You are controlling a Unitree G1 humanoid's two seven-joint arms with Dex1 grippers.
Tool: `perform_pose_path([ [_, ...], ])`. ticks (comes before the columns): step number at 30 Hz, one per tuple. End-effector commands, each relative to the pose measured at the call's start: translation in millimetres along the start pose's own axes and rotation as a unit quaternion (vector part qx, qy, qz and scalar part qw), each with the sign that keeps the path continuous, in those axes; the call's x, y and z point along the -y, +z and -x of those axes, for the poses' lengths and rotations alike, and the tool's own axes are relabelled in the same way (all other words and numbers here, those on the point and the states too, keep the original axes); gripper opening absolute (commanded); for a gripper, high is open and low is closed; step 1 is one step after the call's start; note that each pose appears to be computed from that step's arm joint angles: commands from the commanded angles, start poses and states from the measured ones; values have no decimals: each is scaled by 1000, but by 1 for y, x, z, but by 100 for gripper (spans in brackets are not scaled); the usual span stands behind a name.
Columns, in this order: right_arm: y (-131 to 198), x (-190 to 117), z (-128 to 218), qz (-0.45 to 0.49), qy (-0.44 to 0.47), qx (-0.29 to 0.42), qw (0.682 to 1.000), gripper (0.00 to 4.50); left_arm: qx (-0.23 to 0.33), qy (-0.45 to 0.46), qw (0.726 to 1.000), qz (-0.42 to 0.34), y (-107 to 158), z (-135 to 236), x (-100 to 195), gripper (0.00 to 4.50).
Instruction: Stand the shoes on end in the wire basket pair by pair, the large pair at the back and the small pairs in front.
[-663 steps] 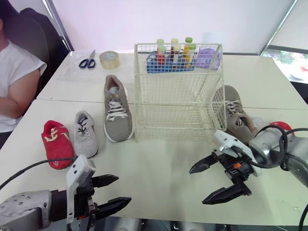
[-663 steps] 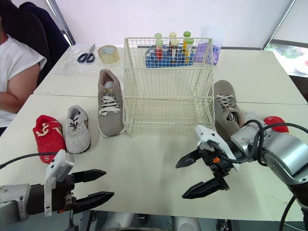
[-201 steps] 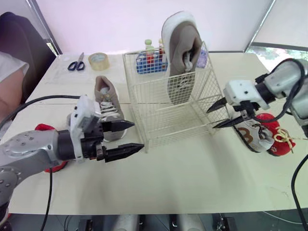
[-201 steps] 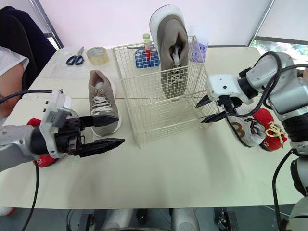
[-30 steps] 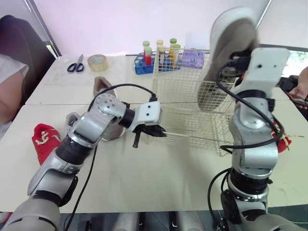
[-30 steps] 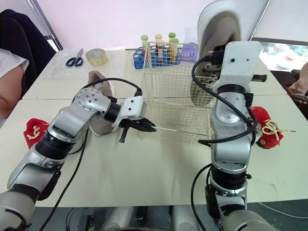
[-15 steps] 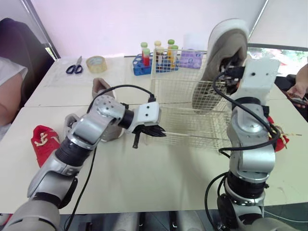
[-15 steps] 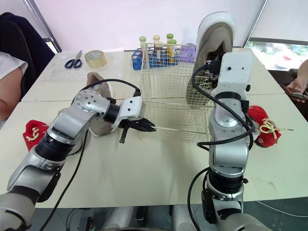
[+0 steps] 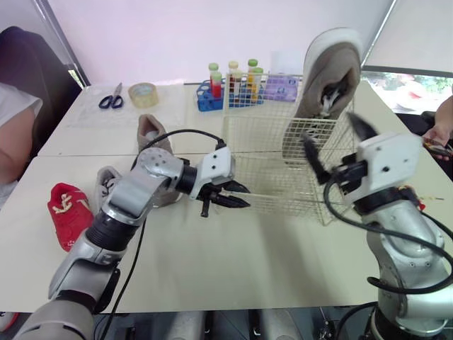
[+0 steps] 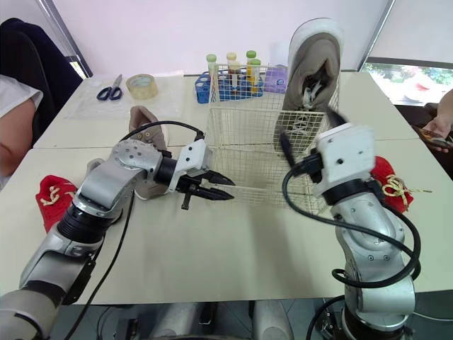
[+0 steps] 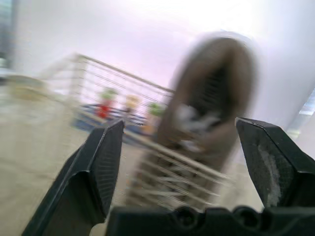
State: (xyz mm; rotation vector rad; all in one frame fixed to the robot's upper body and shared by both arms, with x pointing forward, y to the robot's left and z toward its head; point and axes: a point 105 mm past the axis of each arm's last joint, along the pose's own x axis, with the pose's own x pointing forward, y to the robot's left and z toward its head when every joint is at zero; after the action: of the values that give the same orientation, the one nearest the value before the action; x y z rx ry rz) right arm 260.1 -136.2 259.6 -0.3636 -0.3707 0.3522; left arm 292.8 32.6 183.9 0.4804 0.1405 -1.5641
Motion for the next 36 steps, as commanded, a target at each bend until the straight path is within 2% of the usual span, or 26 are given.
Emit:
perform_pose_path([
  [1,14,-16,-3,-46,87,22,995,386,44,18,999,-1,25,12,0,301],
  [4,25,-22,-11,-85,190,22,978,386,62,16,998,19,33,22,7,446],
  [6,31,-19,-12,-109,236,14,965,386,72,29,997,23,38,32,8,446],
  [9,46,-8,-6,-146,333,-8,931,386,131,126,982,48,64,83,-9,446],
  [11,58,5,-7,-148,350,-6,925,386,145,231,960,70,71,126,-28,446],
  [14,69,14,-9,-147,364,5,920,386,150,337,924,96,71,169,-45,446],
  [16,72,5,-4,-129,417,-7,900,445,70,450,881,131,43,211,-66,450],
  [18,60,-1,-5,-103,451,-47,885,448,-18,530,825,197,6,248,-80,450],
  [19,55,-3,-5,-95,460,-59,881,448,-42,549,804,224,-7,257,-84,450],
  [23,45,-11,-1,-62,505,-82,857,448,-101,573,763,283,-42,275,-95,450],
  [27,39,-15,0,-25,530,-84,844,448,-91,547,762,336,-55,269,-107,450],
  [31,23,-11,-1,-6,519,-110,848,448,-80,525,771,352,-59,259,-114,450],
  [36,9,-10,2,-1,490,-129,862,448,-41,505,784,359,-55,240,-128,450],
])
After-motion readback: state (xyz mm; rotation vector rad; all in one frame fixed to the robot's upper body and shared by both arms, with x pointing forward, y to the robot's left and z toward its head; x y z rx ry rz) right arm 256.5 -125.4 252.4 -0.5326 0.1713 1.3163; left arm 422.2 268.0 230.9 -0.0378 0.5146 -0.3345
